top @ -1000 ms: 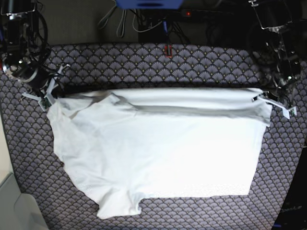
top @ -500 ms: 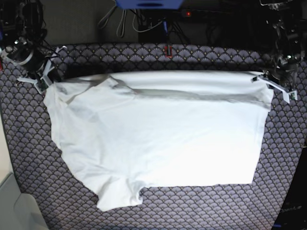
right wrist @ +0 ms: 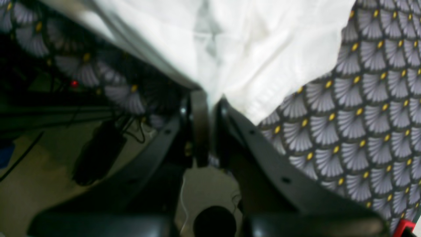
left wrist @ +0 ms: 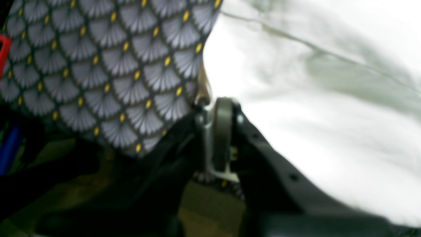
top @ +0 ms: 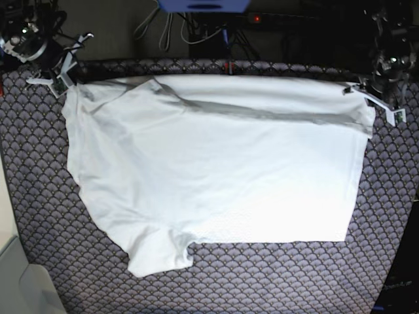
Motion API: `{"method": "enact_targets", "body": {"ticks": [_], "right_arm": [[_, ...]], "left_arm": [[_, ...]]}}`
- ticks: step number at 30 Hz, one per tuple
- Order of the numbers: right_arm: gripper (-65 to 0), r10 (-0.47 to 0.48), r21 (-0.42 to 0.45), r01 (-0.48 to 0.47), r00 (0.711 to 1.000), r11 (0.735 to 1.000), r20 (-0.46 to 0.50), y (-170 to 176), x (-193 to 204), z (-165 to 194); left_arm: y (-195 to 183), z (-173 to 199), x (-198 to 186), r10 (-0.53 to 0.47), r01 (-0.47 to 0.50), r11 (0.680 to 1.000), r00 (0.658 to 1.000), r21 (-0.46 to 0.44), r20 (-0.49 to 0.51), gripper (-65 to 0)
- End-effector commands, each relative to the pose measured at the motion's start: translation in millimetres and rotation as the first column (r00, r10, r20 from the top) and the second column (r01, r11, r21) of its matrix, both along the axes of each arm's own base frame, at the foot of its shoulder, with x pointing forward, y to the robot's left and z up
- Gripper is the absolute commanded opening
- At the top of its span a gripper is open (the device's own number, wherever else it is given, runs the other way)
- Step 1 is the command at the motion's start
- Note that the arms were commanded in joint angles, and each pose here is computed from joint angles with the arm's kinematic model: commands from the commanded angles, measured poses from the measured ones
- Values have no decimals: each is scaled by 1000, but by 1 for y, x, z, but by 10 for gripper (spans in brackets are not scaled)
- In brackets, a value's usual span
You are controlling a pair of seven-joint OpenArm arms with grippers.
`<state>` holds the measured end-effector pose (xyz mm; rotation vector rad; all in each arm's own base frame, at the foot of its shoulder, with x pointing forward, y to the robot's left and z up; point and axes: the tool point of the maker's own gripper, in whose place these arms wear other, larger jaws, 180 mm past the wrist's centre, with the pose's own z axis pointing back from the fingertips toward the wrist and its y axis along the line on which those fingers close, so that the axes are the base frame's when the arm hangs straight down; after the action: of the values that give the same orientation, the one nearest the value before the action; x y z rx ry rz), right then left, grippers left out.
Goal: Fold the T-shirt properly
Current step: 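Lift and pull both grippers outward, stretching the shirt edge wide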
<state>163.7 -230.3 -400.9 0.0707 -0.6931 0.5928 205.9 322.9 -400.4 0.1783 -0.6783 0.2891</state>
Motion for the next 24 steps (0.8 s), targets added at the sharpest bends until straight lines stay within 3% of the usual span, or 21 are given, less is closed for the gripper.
{"method": "enact_targets", "body": {"ticks": [1, 24], "right_arm": [[-650, 3, -2, -3, 999, 1000, 40, -4, 8, 10], [-650, -7, -10, 7, 1000, 1000, 23, -8, -1, 9]], "left_arm": [[8, 12, 5, -6, 5, 999, 1000, 35, 27, -645], [18, 15, -1, 23, -24, 999, 999, 48, 29, -643]]}}
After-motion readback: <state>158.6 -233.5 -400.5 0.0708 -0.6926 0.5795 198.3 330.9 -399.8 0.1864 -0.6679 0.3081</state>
